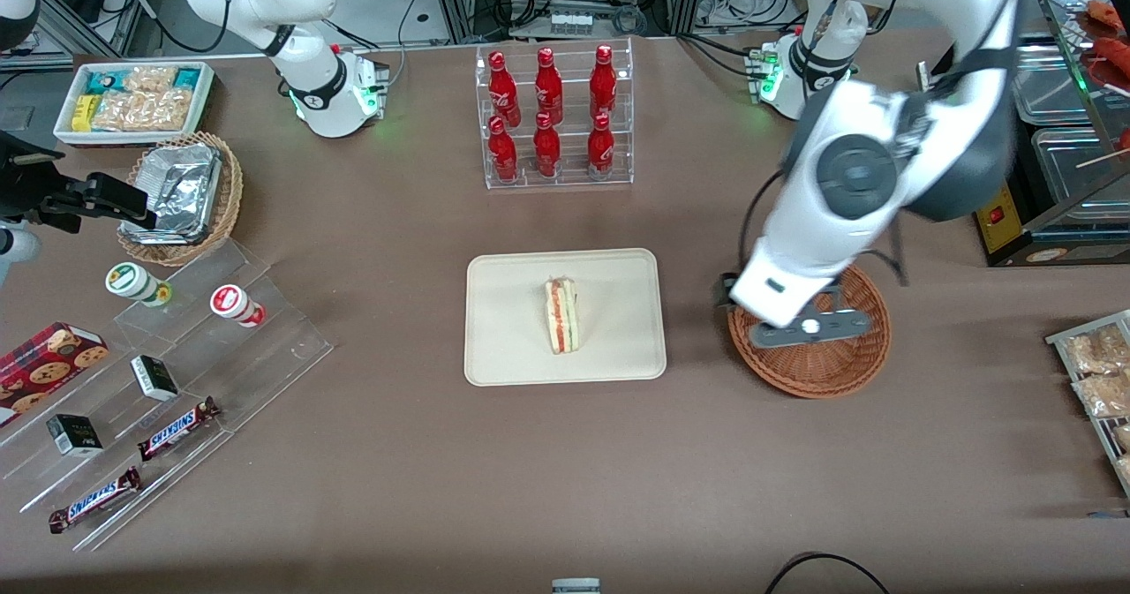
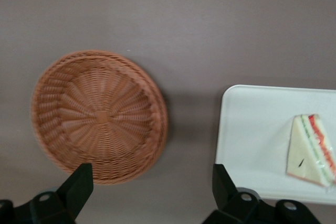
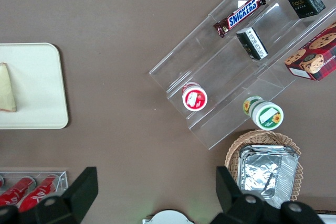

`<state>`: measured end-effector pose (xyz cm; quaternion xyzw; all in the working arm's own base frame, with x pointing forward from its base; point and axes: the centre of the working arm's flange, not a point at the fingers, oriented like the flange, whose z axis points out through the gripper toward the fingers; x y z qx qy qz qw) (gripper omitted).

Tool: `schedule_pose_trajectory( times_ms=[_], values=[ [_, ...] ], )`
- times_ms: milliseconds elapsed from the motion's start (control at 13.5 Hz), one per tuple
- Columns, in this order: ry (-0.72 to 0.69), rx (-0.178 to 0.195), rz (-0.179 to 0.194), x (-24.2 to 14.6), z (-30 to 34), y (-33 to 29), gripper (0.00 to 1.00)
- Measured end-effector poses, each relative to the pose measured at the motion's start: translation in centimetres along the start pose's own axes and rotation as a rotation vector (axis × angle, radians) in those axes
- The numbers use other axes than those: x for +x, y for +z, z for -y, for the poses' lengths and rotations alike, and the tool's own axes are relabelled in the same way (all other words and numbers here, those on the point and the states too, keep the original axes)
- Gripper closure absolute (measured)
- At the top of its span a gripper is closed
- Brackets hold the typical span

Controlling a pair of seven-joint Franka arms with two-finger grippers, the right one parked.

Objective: Place sandwich from basket to tray

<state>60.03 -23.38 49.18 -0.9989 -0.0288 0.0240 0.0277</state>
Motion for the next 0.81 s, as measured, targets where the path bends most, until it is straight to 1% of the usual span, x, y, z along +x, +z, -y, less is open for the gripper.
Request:
schedule_pose_trajectory(
  times_ms=[222,519,593,815],
  values=[
    [0.095,-0.008,0.036,-0.4,7.4,-3.5,0.0],
    [0.206,-0.005,0.071,-2.5,15.3,-7.7,0.0],
    [0.213,-0.005,0.068,-3.0,16.7,-8.5,0.0],
    [0.189,-0.005,0.035,-3.8,20.5,-10.6,0.0]
  ],
)
